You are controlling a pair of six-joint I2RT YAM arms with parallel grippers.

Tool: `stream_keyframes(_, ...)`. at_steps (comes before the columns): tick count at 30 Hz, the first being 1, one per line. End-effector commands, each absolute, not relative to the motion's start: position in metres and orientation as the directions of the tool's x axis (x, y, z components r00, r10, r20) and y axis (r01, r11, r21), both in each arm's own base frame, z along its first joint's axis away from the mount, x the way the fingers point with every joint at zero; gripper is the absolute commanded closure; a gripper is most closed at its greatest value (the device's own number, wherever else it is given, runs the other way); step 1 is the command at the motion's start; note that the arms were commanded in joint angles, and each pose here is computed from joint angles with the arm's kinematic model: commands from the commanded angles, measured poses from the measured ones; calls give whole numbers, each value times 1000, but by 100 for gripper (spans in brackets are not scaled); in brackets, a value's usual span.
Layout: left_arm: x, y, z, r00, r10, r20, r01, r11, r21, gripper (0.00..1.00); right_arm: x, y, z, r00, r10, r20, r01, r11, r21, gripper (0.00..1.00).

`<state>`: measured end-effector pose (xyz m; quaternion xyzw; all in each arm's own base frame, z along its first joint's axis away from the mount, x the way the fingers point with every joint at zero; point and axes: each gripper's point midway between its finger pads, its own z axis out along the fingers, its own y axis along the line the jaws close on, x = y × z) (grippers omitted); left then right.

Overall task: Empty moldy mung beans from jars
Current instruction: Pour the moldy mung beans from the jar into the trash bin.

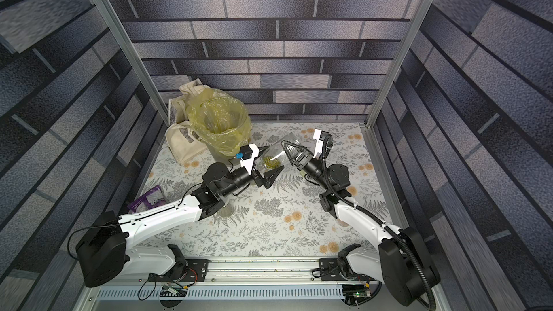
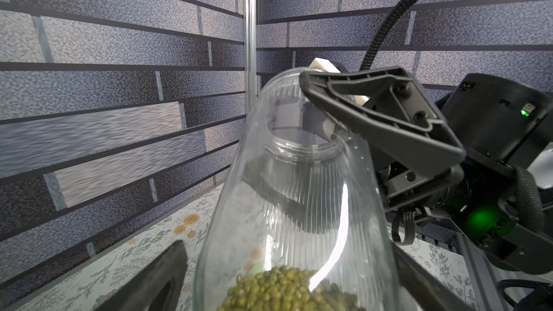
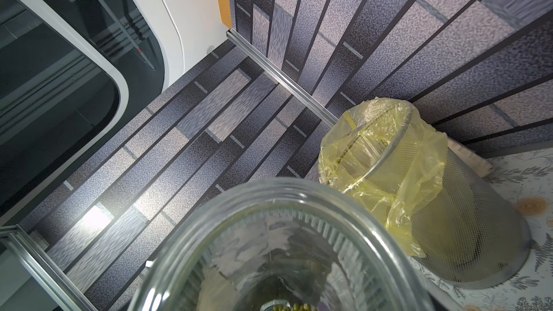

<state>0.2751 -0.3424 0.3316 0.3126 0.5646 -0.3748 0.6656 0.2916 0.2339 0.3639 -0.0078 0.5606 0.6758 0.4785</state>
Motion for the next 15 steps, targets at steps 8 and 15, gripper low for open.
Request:
stream_keyframes(8, 286, -347, 371, 147, -289, -946, 862, 507, -21, 0, 275, 227, 402, -504, 683, -528, -739, -24, 674, 62)
stream_keyframes(15, 291, -353, 376, 152, -303, -941, 870, 493, -18, 0, 276, 228, 401, -515, 685, -516, -735, -43, 677, 62)
